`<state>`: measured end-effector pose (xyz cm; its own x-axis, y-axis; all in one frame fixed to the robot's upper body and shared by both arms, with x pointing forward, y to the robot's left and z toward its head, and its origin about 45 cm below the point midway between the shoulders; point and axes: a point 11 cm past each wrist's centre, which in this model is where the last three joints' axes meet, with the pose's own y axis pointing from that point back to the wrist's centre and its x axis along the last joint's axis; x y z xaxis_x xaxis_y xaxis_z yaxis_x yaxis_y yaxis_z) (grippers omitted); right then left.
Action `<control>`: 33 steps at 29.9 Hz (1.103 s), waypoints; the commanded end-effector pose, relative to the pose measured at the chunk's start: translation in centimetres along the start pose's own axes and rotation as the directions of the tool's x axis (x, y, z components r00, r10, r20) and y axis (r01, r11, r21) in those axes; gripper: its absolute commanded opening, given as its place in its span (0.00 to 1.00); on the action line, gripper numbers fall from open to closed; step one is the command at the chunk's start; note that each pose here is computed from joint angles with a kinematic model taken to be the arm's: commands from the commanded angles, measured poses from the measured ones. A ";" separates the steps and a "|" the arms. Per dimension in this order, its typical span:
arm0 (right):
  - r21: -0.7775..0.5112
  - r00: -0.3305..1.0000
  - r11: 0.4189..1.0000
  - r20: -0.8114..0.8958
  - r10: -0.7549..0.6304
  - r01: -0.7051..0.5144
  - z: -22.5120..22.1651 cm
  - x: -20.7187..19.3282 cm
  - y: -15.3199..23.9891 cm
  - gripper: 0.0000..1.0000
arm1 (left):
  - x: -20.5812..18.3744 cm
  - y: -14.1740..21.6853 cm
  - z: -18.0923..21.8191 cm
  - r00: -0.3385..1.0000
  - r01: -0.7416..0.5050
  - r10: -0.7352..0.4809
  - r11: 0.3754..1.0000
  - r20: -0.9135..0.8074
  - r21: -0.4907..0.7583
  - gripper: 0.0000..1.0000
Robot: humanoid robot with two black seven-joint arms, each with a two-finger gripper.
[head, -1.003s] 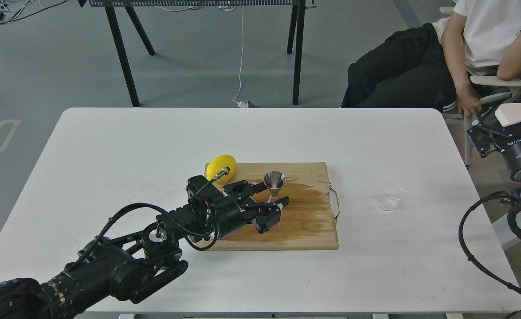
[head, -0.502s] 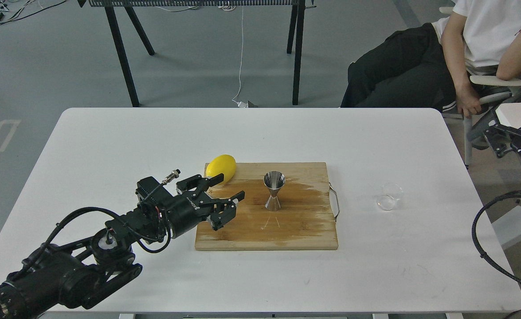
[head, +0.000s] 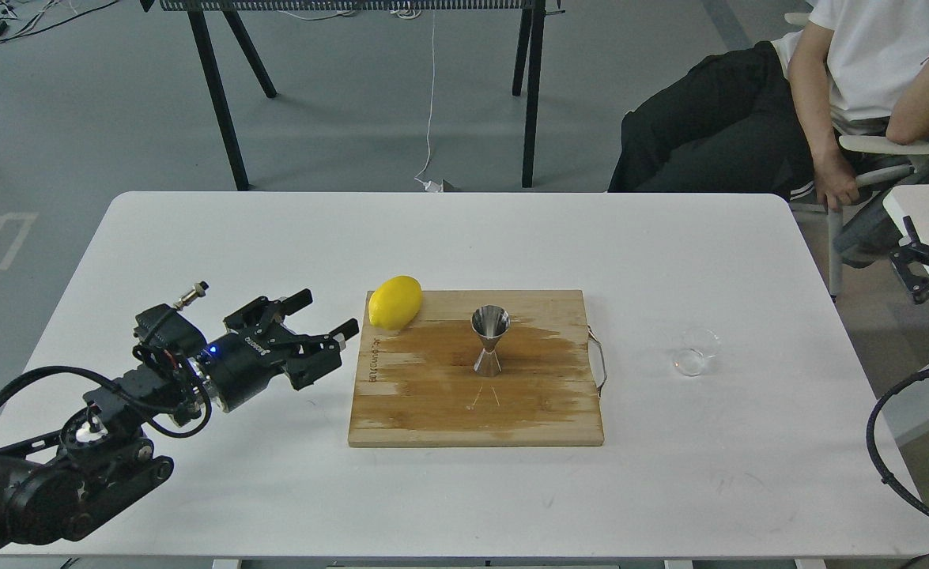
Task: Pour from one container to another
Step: 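Open the left gripper and withdraw it to the rest pose, then move the right gripper to the clear glass cup and grasp it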
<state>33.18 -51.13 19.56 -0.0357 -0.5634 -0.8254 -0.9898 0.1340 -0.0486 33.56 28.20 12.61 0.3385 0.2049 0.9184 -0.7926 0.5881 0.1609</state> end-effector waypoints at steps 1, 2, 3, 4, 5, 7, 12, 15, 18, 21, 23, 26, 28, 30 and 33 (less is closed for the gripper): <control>0.013 0.998 1.000 0.059 -0.017 0.016 0.0 -0.3 1.0 1.00 | 2.9 -1.3 -0.7 0.976 -0.093 0.104 0.994 -0.193 0.065 0.99; 0.007 0.998 1.000 0.059 -0.010 0.010 0.2 0.0 1.2 1.00 | 3.8 -1.8 -0.9 0.956 -0.117 0.135 0.990 -0.260 0.083 0.99; 0.002 0.998 1.000 0.061 -0.009 0.009 0.5 0.0 1.2 1.00 | 4.8 -2.2 -1.1 0.931 -0.142 0.167 0.985 -0.323 0.100 0.99; -0.001 0.998 1.000 0.065 -0.006 0.006 0.7 0.1 1.4 1.00 | 6.2 -2.6 -1.4 0.891 -0.174 0.208 0.977 -0.403 0.122 1.00; -0.002 0.997 1.000 0.072 -0.005 0.005 0.9 0.2 1.6 1.00 | 7.4 -2.8 -1.8 0.847 -0.197 0.239 0.971 -0.475 0.138 1.00; -0.008 0.996 1.000 0.086 -0.012 0.013 1.2 -0.3 2.4 1.00 | 10.3 -3.0 -2.9 0.712 -0.246 0.301 0.953 -0.634 0.175 1.00; -0.084 0.982 0.992 0.155 0.107 -0.094 3.3 -2.2 3.9 1.00 | 14.7 -1.6 -6.2 0.288 -0.379 0.404 0.881 -0.868 0.284 1.00; -0.103 0.969 0.989 0.211 0.130 -0.110 4.8 -1.7 5.0 1.00 | 16.4 -1.0 -7.1 0.054 -0.438 0.347 0.851 -0.936 0.290 1.00; -0.151 0.959 0.982 0.241 0.150 -0.116 6.8 -1.0 6.1 1.00 | 17.2 -0.1 -8.3 -0.153 -0.491 0.288 0.808 -0.945 0.326 1.00; -0.245 0.945 0.965 0.283 0.163 -0.093 9.6 -0.1 8.0 1.00 | 17.5 0.3 -8.8 -0.274 -0.521 0.249 0.774 -0.929 0.361 1.00; -0.260 0.927 0.964 0.343 0.149 -0.058 11.9 -0.2 8.8 1.00 | 17.4 0.4 -9.0 -0.307 -0.524 0.244 0.764 -0.920 0.377 1.00; -0.266 0.907 0.961 0.384 0.174 -0.072 13.6 0.2 9.2 1.00 | 17.3 0.2 -8.8 -0.313 -0.525 0.239 0.763 -0.919 0.377 1.00; -0.294 0.897 0.950 0.385 0.219 -0.106 15.0 1.1 9.7 1.00 | 17.2 0.0 -8.7 -0.316 -0.524 0.237 0.764 -0.919 0.377 1.00; -0.345 0.880 0.927 0.382 0.284 -0.149 17.2 2.1 10.4 1.00 | 17.6 -0.2 -8.5 -0.313 -0.531 0.230 0.762 -0.921 0.371 1.00; -0.387 0.860 0.898 0.362 0.358 -0.211 18.6 3.6 10.9 1.00 | 18.2 -0.4 -8.4 -0.307 -0.539 0.225 0.759 -0.924 0.364 1.00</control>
<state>25.16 -37.12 7.57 -0.2660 -0.1464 -0.9528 -0.9582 -0.0676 0.2779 44.10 38.37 25.79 0.1795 0.7927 -0.5826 -0.9714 0.0494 -0.2321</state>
